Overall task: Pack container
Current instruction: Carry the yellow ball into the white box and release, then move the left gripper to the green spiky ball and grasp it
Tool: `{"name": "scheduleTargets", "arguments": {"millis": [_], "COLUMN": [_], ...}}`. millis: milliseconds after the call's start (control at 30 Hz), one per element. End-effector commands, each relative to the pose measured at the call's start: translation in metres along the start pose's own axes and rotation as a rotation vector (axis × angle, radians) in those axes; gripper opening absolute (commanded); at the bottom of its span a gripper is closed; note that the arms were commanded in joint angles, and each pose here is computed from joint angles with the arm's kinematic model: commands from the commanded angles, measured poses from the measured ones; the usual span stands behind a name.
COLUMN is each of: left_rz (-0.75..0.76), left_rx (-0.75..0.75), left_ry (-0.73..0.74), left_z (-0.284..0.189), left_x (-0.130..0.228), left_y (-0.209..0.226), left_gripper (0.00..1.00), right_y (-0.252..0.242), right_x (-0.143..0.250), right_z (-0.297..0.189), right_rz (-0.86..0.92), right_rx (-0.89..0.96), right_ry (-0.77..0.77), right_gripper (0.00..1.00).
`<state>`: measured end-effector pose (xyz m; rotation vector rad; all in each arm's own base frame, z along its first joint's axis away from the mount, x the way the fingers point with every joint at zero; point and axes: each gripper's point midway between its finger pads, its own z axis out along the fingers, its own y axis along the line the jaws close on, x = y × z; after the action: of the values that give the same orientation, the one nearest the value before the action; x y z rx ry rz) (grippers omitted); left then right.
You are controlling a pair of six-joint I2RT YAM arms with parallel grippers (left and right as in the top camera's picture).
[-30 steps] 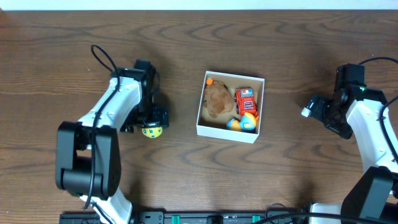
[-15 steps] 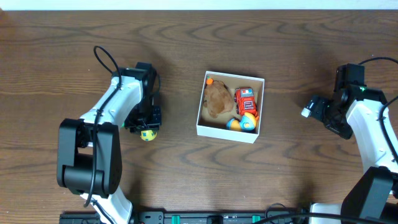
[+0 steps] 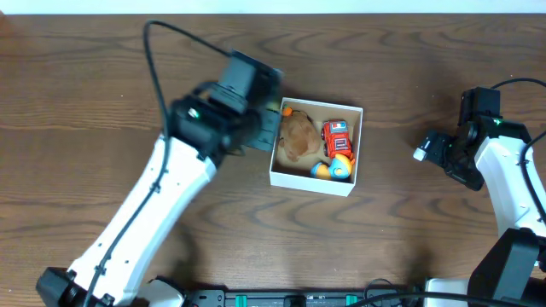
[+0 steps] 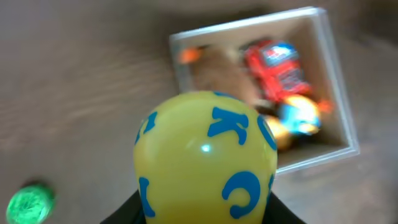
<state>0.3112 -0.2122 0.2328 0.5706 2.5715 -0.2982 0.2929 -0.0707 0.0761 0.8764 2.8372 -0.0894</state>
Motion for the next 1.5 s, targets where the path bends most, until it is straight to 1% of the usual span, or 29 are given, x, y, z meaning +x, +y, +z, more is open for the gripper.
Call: {"name": "scheduleTargets", "arguments": {"millis": [0,100,233,267,333,367,400,433,467,567,667,767,800,900,967,1033,1100,1167,1267,1467], "left_rz": [0.111,0.133,0.132,0.132,0.132,0.132,0.131,0.132,0.132,0.135,0.116,0.043,0.002,-0.157,-0.299,-0.432,-0.552,-0.657,-0.754,-0.848], "left_rx": [0.015,0.016,-0.003,-0.007,-0.014,-0.016,-0.018,-0.018,-0.018,-0.045,-0.126,-0.239,-0.271,-0.335,-0.383,-0.413,-0.396,-0.373,-0.368,-0.290], "left_ry": [0.075,0.148,0.265,0.288,0.326,0.340,0.349,0.351,0.350,0.314,0.246,0.159,0.132,0.054,0.013,-0.006,0.002,0.038,0.115,0.275], "left_z": [0.028,0.052,0.083,0.089,0.098,0.102,0.103,0.104,0.103,0.093,0.067,0.026,0.012,-0.030,-0.051,-0.065,-0.067,-0.060,-0.038,0.027], "left_x": [0.012,0.023,0.042,0.046,0.053,0.056,0.058,0.058,0.058,0.050,0.037,0.028,0.026,0.025,0.030,0.038,0.049,0.063,0.088,0.130], "left_y": [-0.020,-0.028,-0.024,-0.024,-0.022,-0.021,-0.021,-0.021,-0.021,-0.016,-0.002,0.026,0.038,0.079,0.114,0.145,0.171,0.194,0.223,0.248], "left_gripper": [0.36,0.36,0.37,0.42,0.56,0.66,0.74,0.79,0.82,0.88,0.92,0.94,0.99,0.98,0.98,0.98,0.98,0.98,0.98,0.98], "right_y": [0.000,0.000,-0.001,-0.001,-0.001,-0.001,-0.001,-0.001,0.000,0.000,-0.001,-0.001,-0.001,0.000,0.000,0.000,0.000,0.000,0.000,0.000], "right_x": [-0.002,-0.002,-0.002,-0.002,-0.002,-0.002,-0.002,-0.002,-0.002,-0.002,-0.001,-0.001,-0.002,-0.002,-0.002,-0.001,-0.002,-0.001,-0.001,-0.001], "right_z": [-0.003,-0.003,-0.003,-0.003,-0.003,-0.003,-0.003,-0.003,-0.003,-0.003,-0.003,-0.003,-0.003,-0.003,-0.003,-0.003,-0.003,-0.003,-0.003,-0.003], "right_rz": [-0.008,-0.008,-0.009,-0.008,-0.008,-0.009,-0.008,-0.009,-0.009,-0.011,-0.017,-0.019,-0.019,-0.019,-0.019,-0.019,-0.019,-0.019,-0.019,-0.020], "right_rx": [-0.005,-0.004,-0.004,-0.004,-0.004,-0.004,-0.004,-0.004,-0.004,-0.004,-0.004,-0.004,-0.004,-0.004,-0.004,-0.005,-0.005,-0.005,-0.005,-0.004], "right_ry": [-0.007,-0.005,-0.004,-0.004,-0.004,-0.004,-0.004,-0.004,-0.004,-0.004,-0.004,-0.004,-0.004,-0.004,-0.004,-0.004,-0.004,-0.004,-0.003,-0.004], "right_gripper": [0.99,0.99,0.99,0.99,0.99,0.99,0.99,0.99,0.99,0.99,0.99,0.99,0.99,0.99,0.99,0.99,0.99,0.99,0.99,0.99]}}
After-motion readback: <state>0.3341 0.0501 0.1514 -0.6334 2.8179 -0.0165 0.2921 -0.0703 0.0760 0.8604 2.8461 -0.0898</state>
